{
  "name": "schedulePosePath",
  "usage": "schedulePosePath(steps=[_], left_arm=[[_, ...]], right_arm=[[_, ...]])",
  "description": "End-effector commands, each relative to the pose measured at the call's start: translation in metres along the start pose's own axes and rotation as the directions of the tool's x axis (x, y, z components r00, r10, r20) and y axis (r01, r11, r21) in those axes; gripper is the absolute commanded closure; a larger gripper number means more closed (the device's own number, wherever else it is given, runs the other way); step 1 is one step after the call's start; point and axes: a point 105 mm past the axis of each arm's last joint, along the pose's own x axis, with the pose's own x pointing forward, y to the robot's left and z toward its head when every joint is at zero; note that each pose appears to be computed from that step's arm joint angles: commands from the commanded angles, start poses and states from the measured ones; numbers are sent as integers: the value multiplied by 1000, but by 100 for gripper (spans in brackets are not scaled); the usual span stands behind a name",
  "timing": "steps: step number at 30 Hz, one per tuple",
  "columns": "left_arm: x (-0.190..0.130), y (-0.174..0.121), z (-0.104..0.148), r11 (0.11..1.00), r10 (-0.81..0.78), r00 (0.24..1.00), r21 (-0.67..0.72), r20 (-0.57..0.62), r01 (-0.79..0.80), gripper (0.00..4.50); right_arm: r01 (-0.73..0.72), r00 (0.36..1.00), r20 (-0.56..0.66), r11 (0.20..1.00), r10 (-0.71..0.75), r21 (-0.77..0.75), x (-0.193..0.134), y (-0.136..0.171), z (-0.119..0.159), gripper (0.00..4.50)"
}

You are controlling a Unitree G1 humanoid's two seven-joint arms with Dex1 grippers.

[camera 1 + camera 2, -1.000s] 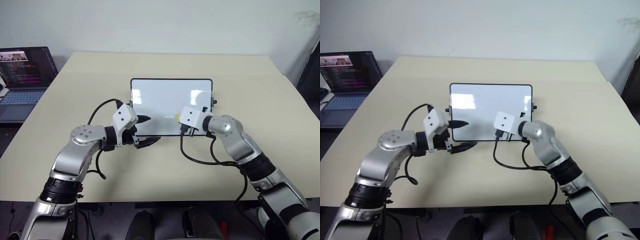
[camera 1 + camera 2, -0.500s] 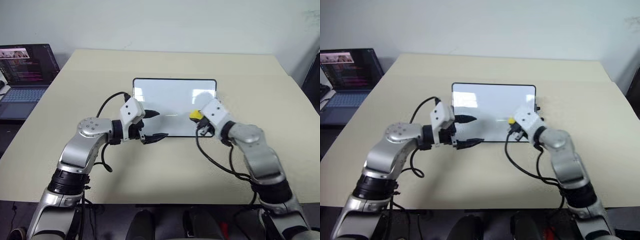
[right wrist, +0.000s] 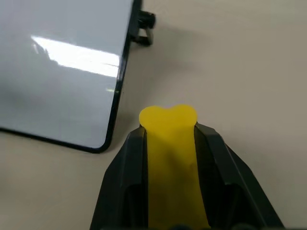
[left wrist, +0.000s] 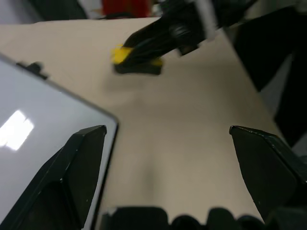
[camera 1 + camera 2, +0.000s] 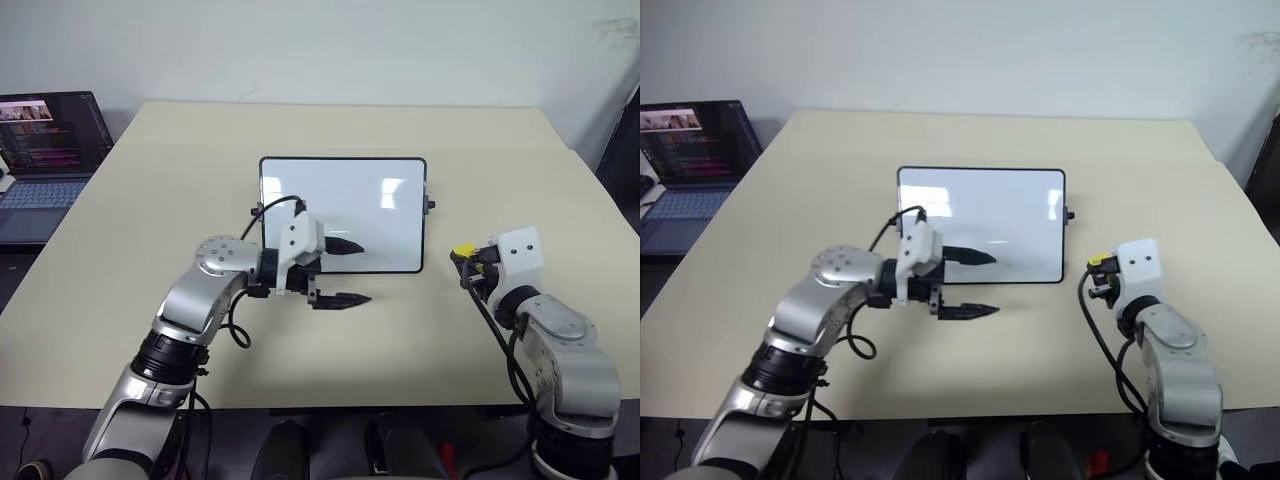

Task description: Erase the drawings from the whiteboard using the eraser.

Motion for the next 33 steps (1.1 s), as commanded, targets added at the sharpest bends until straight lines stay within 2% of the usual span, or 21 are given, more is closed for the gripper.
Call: schedulePosePath(steps=[1,6,13,18,23,30,33], left_arm=[[10,1,9,997,-2,1000,73,17,0,0],[29,-10,3,995,-53,998,84,20,51,0],[48,2,6,991,-70,997,120,17,67,0],[51,13,8,993,-43,999,116,26,39,0],[46,5,3,992,-77,997,100,17,75,0],[40,9,0,993,-58,998,106,0,57,0],[35,8,-5,995,-41,999,94,-7,42,0]], right_arm=[[40,999,5,999,-40,-23,2,-14,1,350],[55,998,-39,998,-54,10,3,-16,-16,350],[105,994,-32,993,-103,48,8,-23,-20,350],[120,992,-30,992,-119,41,11,-28,-21,350],[132,991,-23,991,-131,26,14,-33,-20,350],[162,987,2,985,-162,64,18,-45,-15,129],[158,987,4,985,-159,70,18,-46,-16,9]])
